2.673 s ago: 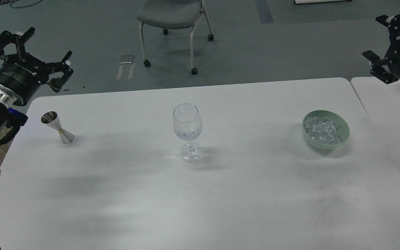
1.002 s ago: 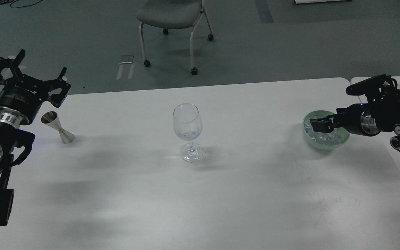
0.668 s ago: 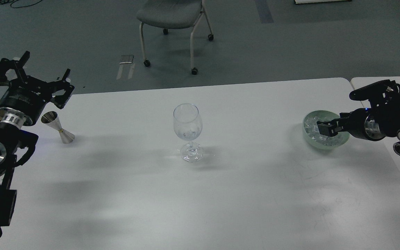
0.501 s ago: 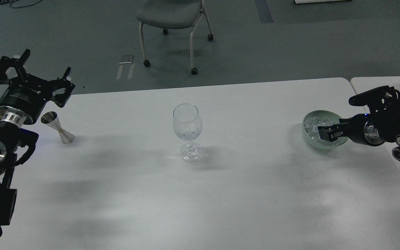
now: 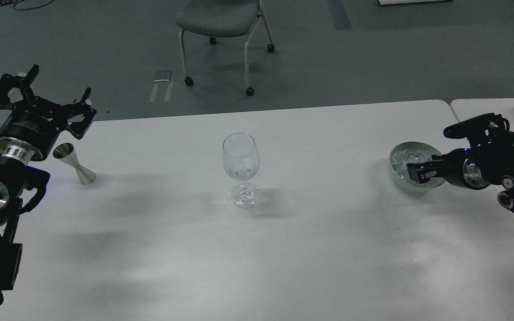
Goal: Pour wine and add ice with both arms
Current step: 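Reach the right gripper into the green bowl and pinch ice, then lift the ice with the right gripper and move over the glass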
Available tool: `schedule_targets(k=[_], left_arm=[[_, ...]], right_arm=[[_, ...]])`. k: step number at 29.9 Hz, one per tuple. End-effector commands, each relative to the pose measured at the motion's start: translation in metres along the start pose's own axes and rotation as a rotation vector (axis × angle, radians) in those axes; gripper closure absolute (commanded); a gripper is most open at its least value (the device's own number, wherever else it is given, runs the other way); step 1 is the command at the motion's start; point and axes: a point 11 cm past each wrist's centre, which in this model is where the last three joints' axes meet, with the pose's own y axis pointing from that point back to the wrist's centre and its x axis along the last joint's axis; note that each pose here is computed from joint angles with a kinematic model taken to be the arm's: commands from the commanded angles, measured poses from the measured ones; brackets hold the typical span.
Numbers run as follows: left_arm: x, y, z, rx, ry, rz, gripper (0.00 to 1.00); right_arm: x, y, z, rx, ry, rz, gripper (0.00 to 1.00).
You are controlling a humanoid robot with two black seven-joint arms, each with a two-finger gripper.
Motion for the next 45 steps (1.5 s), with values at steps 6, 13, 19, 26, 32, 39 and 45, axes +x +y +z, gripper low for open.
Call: schedule_targets(k=[6, 13, 19, 26, 32, 39, 45], left_arm=[[0.001, 0.0, 0.0, 0.0, 0.0, -0.002, 0.02], [0.001, 0.0, 0.001, -0.002, -0.001, -0.001, 0.02], [0.002, 0.001, 0.001, -0.004, -0.001, 0.002, 0.02], [0.001, 0.001, 0.004, -0.007, -0.004, -0.001, 0.02], [0.001, 0.0, 0.002, -0.004, -0.003, 0.004, 0.02], [0.0, 0.0, 0.004, -0.004, -0.007, 0.0, 0.02], [-0.002, 0.002, 0.013, -0.014, -0.022, -0.003, 0.02]], right_arm=[[0.001, 0.001, 0.004, -0.025, 0.0, 0.001, 0.65], [0.003, 0.004, 0.009, -0.034, -0.006, 0.01, 0.96], [0.022, 0.013, 0.009, -0.019, -0.037, 0.067, 0.97], [0.069, 0.055, -0.012, 0.072, -0.008, 0.224, 0.94], [0.117, 0.088, -0.04, 0.182, -0.041, 0.397, 0.98], [0.167, 0.098, -0.118, 0.418, -0.128, 0.561, 0.97], [0.18, 0.099, -0.177, 0.568, -0.135, 0.582, 0.97]])
